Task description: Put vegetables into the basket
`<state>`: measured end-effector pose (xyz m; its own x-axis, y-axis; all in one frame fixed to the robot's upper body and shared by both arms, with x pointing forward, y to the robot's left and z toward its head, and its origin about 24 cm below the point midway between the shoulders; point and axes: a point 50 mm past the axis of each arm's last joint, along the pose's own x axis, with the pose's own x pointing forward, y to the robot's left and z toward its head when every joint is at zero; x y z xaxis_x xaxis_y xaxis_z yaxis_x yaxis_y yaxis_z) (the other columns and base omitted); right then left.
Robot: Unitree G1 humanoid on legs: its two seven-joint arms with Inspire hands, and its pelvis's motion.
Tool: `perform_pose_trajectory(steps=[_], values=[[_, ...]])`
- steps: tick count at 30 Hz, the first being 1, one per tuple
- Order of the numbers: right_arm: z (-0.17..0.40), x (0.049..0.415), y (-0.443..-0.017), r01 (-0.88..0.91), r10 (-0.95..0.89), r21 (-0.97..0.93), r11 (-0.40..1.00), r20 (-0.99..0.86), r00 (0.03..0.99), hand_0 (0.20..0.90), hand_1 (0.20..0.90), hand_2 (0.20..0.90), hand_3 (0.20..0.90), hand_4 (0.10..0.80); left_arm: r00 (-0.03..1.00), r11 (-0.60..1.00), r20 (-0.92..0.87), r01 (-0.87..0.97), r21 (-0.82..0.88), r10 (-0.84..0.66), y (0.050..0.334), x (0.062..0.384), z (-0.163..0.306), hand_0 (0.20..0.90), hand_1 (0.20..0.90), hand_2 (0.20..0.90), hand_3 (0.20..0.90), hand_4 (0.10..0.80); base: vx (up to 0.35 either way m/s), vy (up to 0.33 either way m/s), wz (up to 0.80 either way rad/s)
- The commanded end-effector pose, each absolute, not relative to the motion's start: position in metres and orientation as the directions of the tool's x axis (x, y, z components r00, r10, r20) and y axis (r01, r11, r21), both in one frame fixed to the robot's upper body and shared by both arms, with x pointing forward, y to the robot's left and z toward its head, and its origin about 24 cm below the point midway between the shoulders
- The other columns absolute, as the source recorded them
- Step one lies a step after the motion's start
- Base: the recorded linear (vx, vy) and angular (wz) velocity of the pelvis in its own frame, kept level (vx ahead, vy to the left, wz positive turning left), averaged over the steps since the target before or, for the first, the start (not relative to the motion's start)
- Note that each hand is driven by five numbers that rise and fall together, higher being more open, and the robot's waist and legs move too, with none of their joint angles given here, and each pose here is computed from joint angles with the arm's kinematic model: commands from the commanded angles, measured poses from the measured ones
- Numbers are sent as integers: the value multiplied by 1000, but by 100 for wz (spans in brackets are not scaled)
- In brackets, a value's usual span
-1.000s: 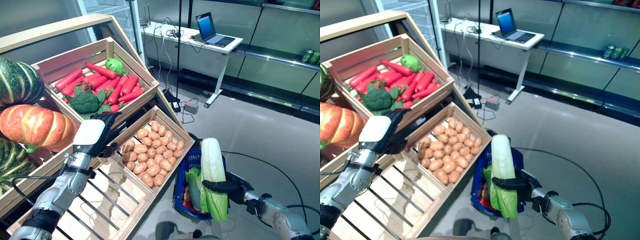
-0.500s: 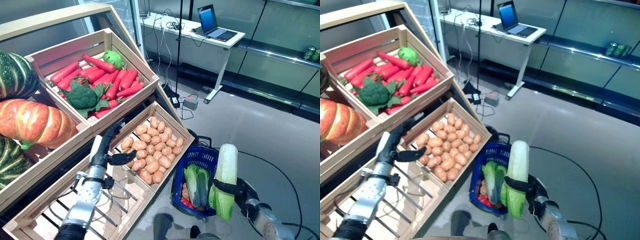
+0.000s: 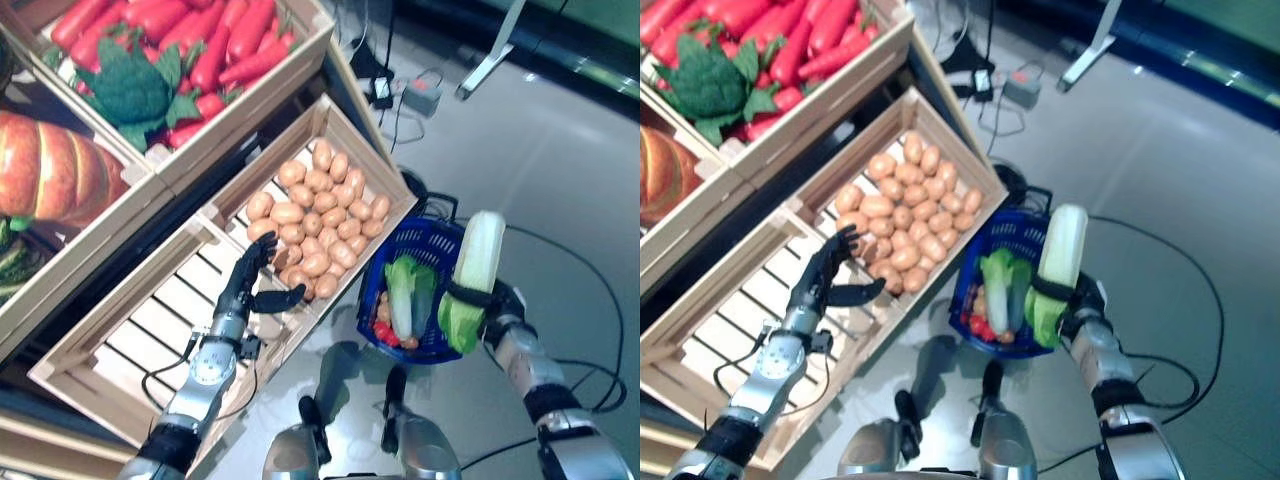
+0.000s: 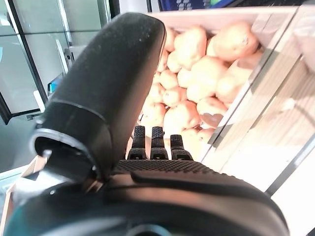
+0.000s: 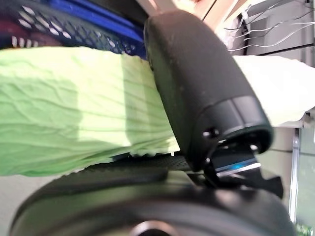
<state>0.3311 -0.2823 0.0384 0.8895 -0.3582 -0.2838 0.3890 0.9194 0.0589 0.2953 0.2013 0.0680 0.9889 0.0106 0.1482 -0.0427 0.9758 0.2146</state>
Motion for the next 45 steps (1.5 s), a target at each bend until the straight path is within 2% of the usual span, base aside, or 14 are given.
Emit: perform_pose_trajectory(steps=[1, 4, 8, 16, 23, 24, 35, 45], values=[[89, 343, -307, 415, -409, 134, 900, -68, 910, 300, 300, 300, 300, 400, 919, 985, 395, -69, 156, 2, 196, 303, 119, 900, 900, 900, 900, 800, -127, 0, 14], [101, 350, -308, 418, -416, 274, 866, -69, 907, 300, 300, 300, 300, 400, 902, 983, 432, -85, 162, 6, 192, 305, 127, 900, 900, 900, 900, 800, -114, -18, 4], [110, 352, -316, 442, -452, 342, 829, -54, 890, 300, 300, 300, 300, 400, 886, 991, 462, -85, 107, 26, 185, 305, 133, 900, 900, 900, 900, 800, -68, -4, 12], [145, 359, -332, 447, -476, 339, 828, 2, 880, 300, 300, 300, 300, 400, 812, 998, 584, -38, 51, 1, 164, 297, 154, 900, 900, 900, 900, 800, -47, -2, 6], [166, 363, -338, 371, -416, 353, 859, 57, 908, 300, 300, 300, 300, 400, 763, 999, 645, -7, 52, -28, 152, 293, 172, 900, 900, 900, 900, 800, -23, -34, 6], [168, 363, -340, 372, -416, 345, 862, 63, 907, 900, 900, 900, 900, 800, 756, 998, 654, -1, 59, -38, 151, 293, 173, 900, 900, 900, 900, 800, 25, -78, 8], [174, 366, -335, 295, -349, 349, 889, 99, 932, 900, 900, 900, 900, 800, 729, 993, 676, 35, 115, -104, 146, 291, 180, 900, 900, 900, 900, 800, 22, -50, 5], [150, 363, -331, 291, -332, 385, 876, 43, 942, 900, 900, 900, 900, 800, 740, 987, 660, 35, 158, -132, 155, 291, 175, 900, 900, 900, 900, 800, 44, -26, 2]])
